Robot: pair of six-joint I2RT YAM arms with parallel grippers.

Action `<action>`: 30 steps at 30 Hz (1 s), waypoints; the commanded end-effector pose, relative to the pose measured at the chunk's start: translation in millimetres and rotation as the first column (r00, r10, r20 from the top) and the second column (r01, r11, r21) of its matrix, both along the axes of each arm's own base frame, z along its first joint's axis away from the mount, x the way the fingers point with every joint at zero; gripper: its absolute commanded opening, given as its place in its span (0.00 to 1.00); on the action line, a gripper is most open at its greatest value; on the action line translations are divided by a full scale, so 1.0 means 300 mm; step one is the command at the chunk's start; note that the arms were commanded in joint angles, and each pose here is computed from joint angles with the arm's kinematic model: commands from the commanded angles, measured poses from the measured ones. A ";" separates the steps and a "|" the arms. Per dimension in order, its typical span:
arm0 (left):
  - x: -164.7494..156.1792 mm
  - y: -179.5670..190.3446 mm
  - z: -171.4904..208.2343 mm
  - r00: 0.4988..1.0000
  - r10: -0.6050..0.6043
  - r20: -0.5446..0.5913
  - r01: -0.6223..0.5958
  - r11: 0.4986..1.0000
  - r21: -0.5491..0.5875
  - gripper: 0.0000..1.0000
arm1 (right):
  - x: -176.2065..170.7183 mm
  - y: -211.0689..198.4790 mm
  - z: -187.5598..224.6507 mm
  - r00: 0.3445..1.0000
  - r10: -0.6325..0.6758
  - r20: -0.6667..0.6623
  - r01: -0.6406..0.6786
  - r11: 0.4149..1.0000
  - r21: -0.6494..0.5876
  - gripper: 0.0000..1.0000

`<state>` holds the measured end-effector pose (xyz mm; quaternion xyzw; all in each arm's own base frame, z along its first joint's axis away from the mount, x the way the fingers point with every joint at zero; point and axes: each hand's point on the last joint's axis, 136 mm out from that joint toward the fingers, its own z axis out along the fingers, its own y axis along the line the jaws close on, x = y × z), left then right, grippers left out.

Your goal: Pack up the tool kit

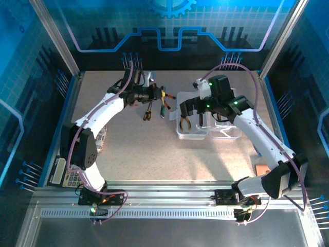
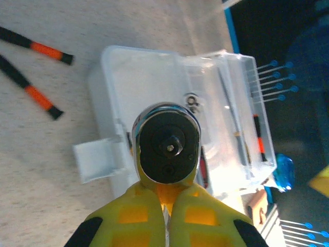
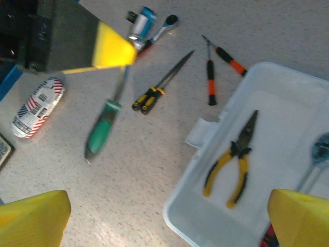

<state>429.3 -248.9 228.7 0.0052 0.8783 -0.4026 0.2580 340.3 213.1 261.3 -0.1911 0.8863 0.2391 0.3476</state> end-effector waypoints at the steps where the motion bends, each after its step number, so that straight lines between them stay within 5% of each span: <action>1: 0.015 -0.082 0.091 0.998 -0.035 0.055 0.040 0.996 -0.085 0.00 | 0.021 0.082 -0.018 1.000 -0.004 -0.008 0.004 0.998 0.066 0.94; 25: -0.025 -0.196 0.158 0.990 -0.093 0.102 0.107 0.985 -0.133 0.00 | 0.094 0.213 -0.186 0.995 -0.041 -0.095 0.047 0.997 0.067 0.60; 30: -0.029 -0.201 0.148 0.990 -0.098 0.099 0.111 0.985 -0.133 0.00 | 0.101 0.211 -0.175 0.995 -0.049 -0.082 0.055 0.996 0.071 0.31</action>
